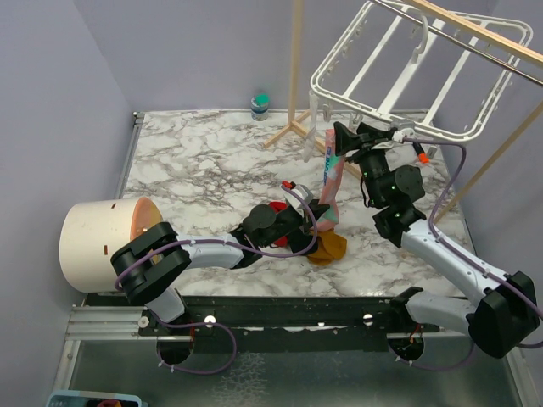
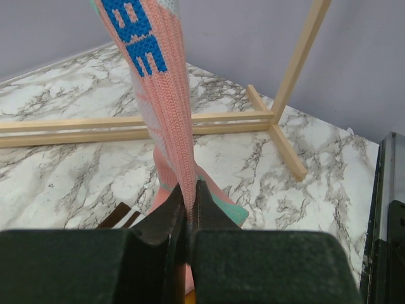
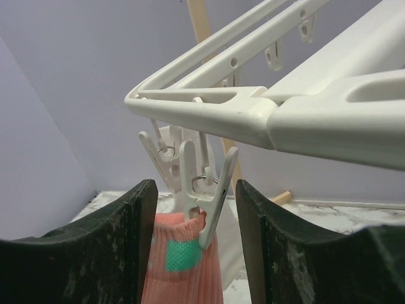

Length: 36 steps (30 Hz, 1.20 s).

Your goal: Remove the socks clipped to the hanger

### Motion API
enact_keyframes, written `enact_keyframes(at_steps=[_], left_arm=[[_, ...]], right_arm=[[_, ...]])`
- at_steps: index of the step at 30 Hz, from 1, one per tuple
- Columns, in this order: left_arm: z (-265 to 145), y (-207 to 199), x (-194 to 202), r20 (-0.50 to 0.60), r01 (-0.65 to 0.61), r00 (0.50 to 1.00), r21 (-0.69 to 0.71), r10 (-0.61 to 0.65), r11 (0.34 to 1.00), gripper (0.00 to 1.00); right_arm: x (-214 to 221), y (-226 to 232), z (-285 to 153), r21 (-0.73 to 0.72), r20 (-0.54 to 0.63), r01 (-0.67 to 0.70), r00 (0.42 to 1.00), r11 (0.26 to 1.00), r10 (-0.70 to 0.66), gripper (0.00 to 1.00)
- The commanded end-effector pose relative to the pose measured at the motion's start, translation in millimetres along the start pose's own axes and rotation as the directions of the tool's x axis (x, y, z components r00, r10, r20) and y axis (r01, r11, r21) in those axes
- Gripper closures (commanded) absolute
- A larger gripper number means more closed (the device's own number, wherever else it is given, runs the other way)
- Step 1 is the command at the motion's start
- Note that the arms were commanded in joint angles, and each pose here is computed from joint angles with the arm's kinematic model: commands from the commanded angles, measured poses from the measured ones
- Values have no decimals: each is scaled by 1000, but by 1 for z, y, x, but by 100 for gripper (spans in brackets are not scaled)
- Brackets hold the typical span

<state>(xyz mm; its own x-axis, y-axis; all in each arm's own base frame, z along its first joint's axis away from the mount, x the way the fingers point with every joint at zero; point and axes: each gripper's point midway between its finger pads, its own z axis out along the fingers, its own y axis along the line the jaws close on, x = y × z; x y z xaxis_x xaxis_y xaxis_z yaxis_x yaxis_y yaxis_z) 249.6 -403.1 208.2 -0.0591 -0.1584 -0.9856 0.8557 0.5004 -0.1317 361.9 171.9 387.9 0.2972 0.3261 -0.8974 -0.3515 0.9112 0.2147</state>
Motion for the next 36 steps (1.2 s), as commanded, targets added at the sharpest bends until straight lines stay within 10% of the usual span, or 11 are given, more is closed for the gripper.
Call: enact_keyframes(at_steps=[1, 25, 36], left_arm=[[-2, -3, 5, -18, -3, 1000, 1, 3, 1000, 100], [1, -2, 11, -35, -8, 999, 2, 8, 1000, 100], [2, -2, 17, -50, -7, 999, 2, 7, 1000, 100]], right_arm=[[-14, 3, 12, -17, 45, -6, 999, 1000, 7, 43], [-17, -14, 30, 2, 87, -8, 996, 1000, 8, 59], [-19, -14, 31, -7, 90, -3, 996, 1000, 4, 82]])
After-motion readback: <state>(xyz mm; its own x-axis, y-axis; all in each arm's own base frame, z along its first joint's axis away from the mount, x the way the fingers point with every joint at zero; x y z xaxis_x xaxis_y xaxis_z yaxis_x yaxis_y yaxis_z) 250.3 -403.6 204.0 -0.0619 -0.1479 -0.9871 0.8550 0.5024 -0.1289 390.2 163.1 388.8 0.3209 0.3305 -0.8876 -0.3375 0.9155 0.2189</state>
